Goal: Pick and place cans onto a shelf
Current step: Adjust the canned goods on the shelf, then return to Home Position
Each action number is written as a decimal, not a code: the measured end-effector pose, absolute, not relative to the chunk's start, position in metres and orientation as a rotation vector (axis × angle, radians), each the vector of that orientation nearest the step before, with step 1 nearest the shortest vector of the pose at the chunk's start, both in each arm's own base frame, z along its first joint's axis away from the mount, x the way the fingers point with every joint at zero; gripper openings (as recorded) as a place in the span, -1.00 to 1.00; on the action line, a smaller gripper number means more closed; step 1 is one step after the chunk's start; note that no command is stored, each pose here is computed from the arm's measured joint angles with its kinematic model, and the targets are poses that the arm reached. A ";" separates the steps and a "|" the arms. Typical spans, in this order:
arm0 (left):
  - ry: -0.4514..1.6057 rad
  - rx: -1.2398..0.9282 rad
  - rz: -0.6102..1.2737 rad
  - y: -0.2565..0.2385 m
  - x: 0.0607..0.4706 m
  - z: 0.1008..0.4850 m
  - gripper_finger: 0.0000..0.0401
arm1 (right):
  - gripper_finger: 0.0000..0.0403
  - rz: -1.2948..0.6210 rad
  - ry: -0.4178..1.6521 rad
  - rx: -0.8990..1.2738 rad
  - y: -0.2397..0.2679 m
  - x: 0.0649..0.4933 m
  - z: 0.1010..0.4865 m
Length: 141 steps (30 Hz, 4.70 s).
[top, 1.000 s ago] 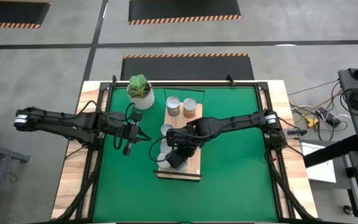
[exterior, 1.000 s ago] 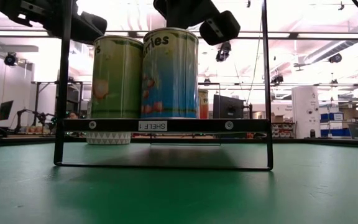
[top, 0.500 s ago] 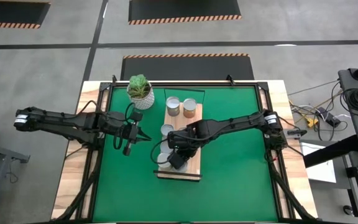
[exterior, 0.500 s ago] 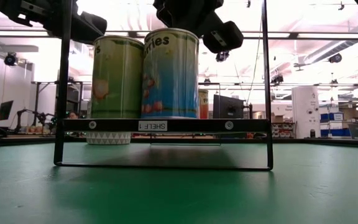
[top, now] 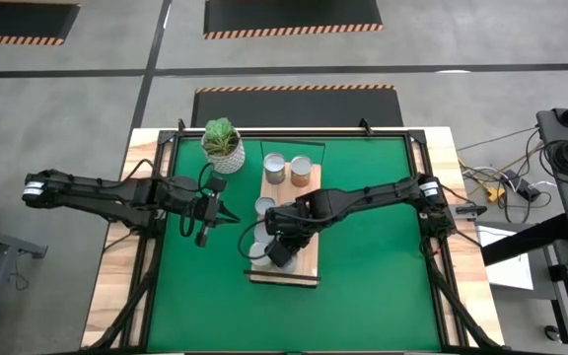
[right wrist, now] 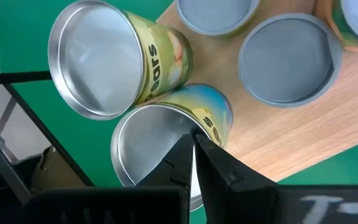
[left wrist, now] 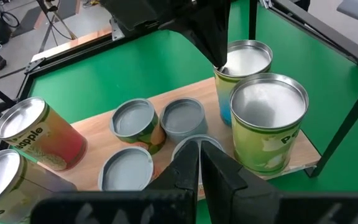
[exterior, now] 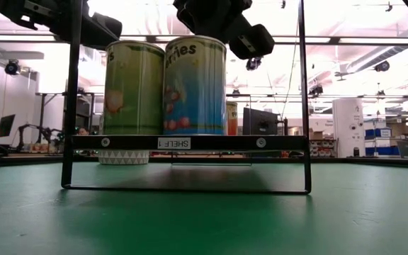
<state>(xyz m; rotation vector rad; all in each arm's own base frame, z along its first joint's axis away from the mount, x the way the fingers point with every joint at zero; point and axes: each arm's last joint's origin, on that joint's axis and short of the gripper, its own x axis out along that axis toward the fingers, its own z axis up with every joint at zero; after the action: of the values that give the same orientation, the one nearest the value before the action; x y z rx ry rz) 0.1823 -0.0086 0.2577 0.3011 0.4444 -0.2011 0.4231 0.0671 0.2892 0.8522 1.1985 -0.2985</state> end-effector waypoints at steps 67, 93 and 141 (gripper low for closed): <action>0.554 0.244 -0.203 -0.011 0.247 0.212 -1.00 | -0.95 0.079 1.086 -0.006 0.057 0.413 0.294; 0.602 0.081 -0.300 -0.017 0.255 0.206 -1.00 | -0.95 0.151 1.103 0.060 0.062 0.413 0.279; 0.201 0.163 -0.292 -0.021 0.144 0.261 -1.00 | -0.95 0.116 0.360 -0.277 0.042 0.283 0.322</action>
<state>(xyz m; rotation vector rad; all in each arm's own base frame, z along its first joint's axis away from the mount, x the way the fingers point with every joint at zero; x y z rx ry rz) 0.1444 -0.0208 0.2612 0.1629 0.2008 -0.2920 0.2828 0.0415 0.3217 -0.2768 0.3601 0.1162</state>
